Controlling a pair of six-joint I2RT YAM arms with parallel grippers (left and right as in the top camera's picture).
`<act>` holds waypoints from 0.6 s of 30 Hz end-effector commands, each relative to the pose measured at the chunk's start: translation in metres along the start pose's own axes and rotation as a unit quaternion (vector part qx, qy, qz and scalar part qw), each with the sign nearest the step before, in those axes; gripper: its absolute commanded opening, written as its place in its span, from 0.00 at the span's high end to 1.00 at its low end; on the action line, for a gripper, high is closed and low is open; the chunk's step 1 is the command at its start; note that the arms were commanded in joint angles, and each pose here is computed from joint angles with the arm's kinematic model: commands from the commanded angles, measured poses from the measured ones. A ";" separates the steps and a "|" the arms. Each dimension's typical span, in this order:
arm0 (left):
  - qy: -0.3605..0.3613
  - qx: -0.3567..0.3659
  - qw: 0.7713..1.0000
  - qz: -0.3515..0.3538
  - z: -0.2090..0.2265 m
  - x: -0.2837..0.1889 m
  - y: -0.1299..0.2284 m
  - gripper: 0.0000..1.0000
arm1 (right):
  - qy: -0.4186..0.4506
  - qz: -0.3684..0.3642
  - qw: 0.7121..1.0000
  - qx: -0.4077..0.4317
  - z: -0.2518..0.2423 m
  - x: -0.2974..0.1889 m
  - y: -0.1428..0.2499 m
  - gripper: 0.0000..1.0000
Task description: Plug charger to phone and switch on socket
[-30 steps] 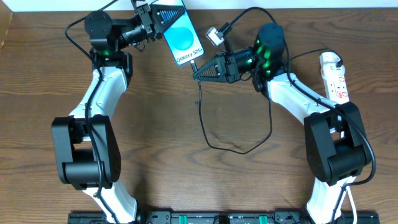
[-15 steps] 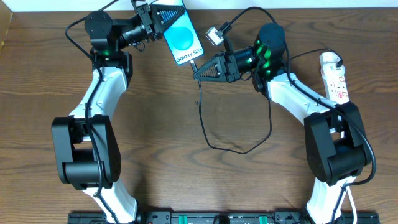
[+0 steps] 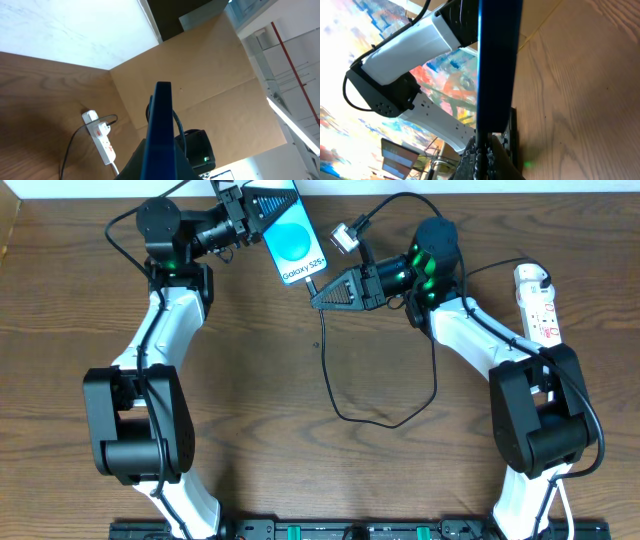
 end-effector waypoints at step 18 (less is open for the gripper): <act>0.012 0.031 0.998 0.055 -0.018 0.016 0.021 0.92 | 0.032 -0.047 0.998 0.015 -0.010 -0.006 -0.014 0.99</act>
Point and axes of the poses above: each gripper's point midway between its finger pads, its own x axis out along the fingers, its own z axis along the line the jaws close on, y = z × x, the point moved 4 cm from there along -x, back along the fingers, and after that the axes turned 13 degrees about -x, right-handed, at the moved point
